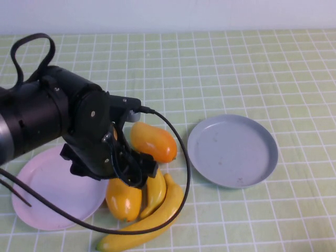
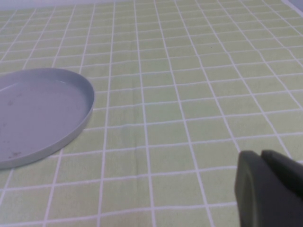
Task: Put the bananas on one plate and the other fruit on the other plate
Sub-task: Put one type of fruit in the left plate
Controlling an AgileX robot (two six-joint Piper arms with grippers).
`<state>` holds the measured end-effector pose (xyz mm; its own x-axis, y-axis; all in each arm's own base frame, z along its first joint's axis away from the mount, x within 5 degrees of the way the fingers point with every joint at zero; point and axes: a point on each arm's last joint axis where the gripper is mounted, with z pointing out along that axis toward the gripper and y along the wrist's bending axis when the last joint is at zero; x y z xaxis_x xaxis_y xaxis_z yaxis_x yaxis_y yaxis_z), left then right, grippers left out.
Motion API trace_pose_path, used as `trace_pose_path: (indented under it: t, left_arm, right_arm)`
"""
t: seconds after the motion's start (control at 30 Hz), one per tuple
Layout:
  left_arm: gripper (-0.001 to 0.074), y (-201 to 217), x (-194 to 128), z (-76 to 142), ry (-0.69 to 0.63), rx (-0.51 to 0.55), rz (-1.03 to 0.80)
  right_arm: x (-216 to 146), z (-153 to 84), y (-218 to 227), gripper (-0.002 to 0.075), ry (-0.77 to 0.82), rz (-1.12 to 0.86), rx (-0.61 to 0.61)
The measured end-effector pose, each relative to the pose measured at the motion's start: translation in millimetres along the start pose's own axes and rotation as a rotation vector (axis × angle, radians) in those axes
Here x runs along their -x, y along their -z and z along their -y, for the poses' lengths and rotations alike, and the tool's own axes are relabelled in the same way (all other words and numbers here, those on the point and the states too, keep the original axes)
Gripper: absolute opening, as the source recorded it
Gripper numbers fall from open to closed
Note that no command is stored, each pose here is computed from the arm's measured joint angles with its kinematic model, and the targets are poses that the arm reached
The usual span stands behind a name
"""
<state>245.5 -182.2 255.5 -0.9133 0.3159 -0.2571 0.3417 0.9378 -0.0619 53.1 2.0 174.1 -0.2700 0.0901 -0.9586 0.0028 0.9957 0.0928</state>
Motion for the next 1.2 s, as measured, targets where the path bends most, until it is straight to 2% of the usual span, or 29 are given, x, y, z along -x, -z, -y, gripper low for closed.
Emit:
trace_pose_path:
  t: [0.1, 0.33, 0.6, 0.9, 1.2]
  left_arm:
    - [0.0638, -4, 4, -3, 0.008, 0.035, 0.025]
    - [0.0646, -31, 6, -3, 0.021, 0.074, -0.048]
    - [0.0647, -54, 8, -2, 0.018, 0.088, -0.094]
    - [0.0648, -59, 13, 0, 0.015, 0.074, -0.055]
    - [0.0648, -74, 13, 0, 0.012, 0.089, -0.099]
  right_arm:
    - [0, 0, 0, -0.0015, 0.0, 0.0, 0.0]
    - [0, 0, 0, -0.0016, 0.0, 0.0, 0.0]
    - [0, 0, 0, -0.0015, 0.0, 0.0, 0.0]
    - [0, 0, 0, -0.0015, 0.0, 0.0, 0.0]
    - [0, 0, 0, -0.0015, 0.0, 0.0, 0.0]
